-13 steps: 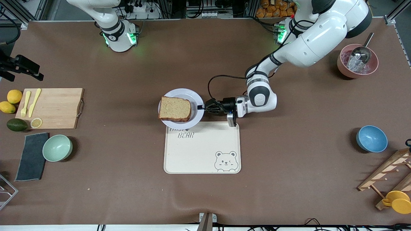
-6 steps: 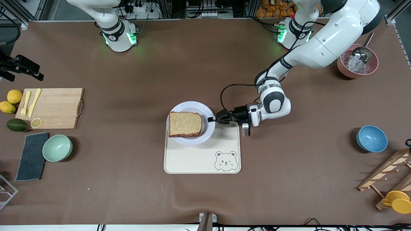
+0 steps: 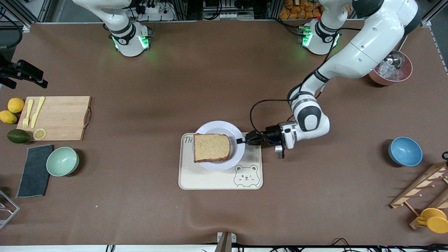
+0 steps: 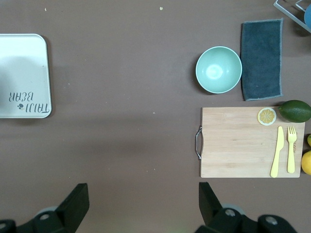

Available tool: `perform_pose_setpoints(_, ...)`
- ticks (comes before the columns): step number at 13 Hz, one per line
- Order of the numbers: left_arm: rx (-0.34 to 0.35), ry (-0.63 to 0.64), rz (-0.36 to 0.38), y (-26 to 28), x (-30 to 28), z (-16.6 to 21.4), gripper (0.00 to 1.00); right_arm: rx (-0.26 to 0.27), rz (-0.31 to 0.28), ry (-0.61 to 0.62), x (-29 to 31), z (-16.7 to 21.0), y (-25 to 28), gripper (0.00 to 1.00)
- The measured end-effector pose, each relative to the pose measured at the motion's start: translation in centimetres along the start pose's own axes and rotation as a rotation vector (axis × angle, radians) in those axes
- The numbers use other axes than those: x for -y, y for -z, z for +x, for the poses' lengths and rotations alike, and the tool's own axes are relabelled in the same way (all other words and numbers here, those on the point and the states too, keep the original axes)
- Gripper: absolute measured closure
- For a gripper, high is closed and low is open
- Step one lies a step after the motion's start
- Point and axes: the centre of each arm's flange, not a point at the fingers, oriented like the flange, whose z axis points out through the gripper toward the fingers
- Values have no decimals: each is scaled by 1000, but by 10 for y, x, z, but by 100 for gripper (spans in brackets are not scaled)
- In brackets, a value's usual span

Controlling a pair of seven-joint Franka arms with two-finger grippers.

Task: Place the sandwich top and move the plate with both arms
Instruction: 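Slide the plate with the left gripper onto the white tray, then open the left gripper to release the plate rim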

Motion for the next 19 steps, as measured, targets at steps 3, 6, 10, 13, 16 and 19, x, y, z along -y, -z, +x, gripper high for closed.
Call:
perform_pose_setpoints(3, -21, 16, -17, 28, 21, 17, 96, 1, 0, 2, 1, 0, 0, 0)
perform_pose_setpoints(6, -25, 37, -28, 56, 60, 28, 96, 2, 0, 2, 1, 0, 0, 0)
perform_pose_setpoints(10, -6, 42, -7, 63, 90, 28, 96, 2, 0, 3, 1, 0, -1, 0)
perform_pose_setpoints(13, -7, 42, -4, 63, 94, 29, 96, 2, 0, 3, 1, 0, -1, 0)
perform_pose_setpoints(16, 7, 47, -5, 55, 96, 23, 96, 2, 0, 3, 1, 0, -1, 0)
perform_pose_setpoints(19, 18, 51, -1, 50, 99, 19, 96, 2, 0, 3, 1, 0, -1, 0)
